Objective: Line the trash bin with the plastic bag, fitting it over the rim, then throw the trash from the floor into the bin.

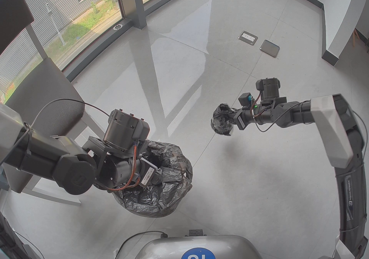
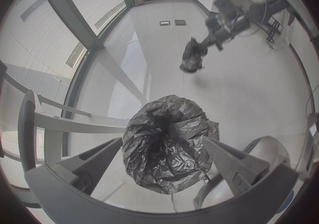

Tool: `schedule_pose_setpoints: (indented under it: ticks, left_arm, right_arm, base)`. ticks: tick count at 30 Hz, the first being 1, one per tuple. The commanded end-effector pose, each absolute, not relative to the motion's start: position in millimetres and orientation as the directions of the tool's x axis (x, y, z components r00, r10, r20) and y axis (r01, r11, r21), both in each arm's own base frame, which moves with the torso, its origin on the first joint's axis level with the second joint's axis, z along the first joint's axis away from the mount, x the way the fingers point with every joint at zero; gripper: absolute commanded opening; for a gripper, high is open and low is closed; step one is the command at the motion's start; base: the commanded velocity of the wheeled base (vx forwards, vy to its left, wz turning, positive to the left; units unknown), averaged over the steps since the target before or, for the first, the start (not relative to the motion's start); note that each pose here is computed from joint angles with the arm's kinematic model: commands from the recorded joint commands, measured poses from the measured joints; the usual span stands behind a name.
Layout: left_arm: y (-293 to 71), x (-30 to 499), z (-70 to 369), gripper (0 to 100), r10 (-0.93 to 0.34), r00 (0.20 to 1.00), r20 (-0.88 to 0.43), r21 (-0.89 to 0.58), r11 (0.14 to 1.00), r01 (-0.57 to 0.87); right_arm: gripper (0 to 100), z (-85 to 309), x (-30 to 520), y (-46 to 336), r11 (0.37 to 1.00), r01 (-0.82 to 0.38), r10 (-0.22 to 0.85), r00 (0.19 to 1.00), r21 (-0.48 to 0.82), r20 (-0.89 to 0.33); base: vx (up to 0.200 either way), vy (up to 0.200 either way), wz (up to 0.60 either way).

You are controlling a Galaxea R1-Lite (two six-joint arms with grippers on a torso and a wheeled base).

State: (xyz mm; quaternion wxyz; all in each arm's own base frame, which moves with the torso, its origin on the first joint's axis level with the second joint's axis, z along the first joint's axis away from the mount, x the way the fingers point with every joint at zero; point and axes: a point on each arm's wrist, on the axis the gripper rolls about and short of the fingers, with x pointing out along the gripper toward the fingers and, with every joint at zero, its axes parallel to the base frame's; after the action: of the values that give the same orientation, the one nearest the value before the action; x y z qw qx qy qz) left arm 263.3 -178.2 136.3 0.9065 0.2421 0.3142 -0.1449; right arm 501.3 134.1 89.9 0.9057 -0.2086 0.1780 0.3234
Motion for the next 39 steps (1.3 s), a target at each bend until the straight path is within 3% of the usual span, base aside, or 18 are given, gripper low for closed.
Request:
schedule_pose_setpoints:
  ticks: [1, 8, 17, 19, 21, 32, 39]
  left_arm:
    - [-162, 268, 130, 100, -0.039, 0.760, -0.648, 0.407, 0.826, 0.390]
    - [-150, 274, 136, 100, 0.019, 0.786, -0.618, 0.471, 0.809, 0.351]
    - [-139, 271, 157, 100, 0.085, 0.831, -0.549, 0.539, 0.797, 0.274]
    - [-138, 271, 157, 100, 0.086, 0.832, -0.548, 0.538, 0.797, 0.272]
    - [-125, 271, 168, 100, 0.110, 0.845, -0.523, 0.533, 0.816, 0.224]
    - [-92, 272, 208, 100, 0.172, 0.892, -0.418, 0.519, 0.851, 0.079]
    - [-92, 273, 210, 100, 0.168, 0.894, -0.415, 0.517, 0.852, 0.080]
  right_arm:
    - [0, 184, 447, 141, 0.683, -0.657, 0.557, 0.751, -0.319, -0.355]
    - [0, 217, 390, 184, 0.596, -0.733, 0.654, 0.680, -0.328, -0.332]
    - [0, 195, 348, 248, 0.454, -0.835, 0.760, 0.546, -0.313, -0.353]
    - [0, 195, 347, 249, 0.451, -0.836, 0.762, 0.543, -0.313, -0.353]
    - [0, 192, 333, 270, 0.401, -0.865, 0.792, 0.493, -0.303, -0.360]
    - [0, 166, 310, 309, 0.309, -0.915, 0.821, 0.394, -0.258, -0.413]
    - [0, 144, 301, 327, 0.262, -0.938, 0.821, 0.341, -0.228, -0.457]
  base:
    - [0.000, 0.000, 0.00]
    - [0.000, 0.000, 0.00]
    - [0.000, 0.000, 0.00]
    - [0.000, 0.000, 0.00]
    - [0.000, 0.000, 0.00]
    - [0.000, 0.000, 0.00]
    - [0.000, 0.000, 0.00]
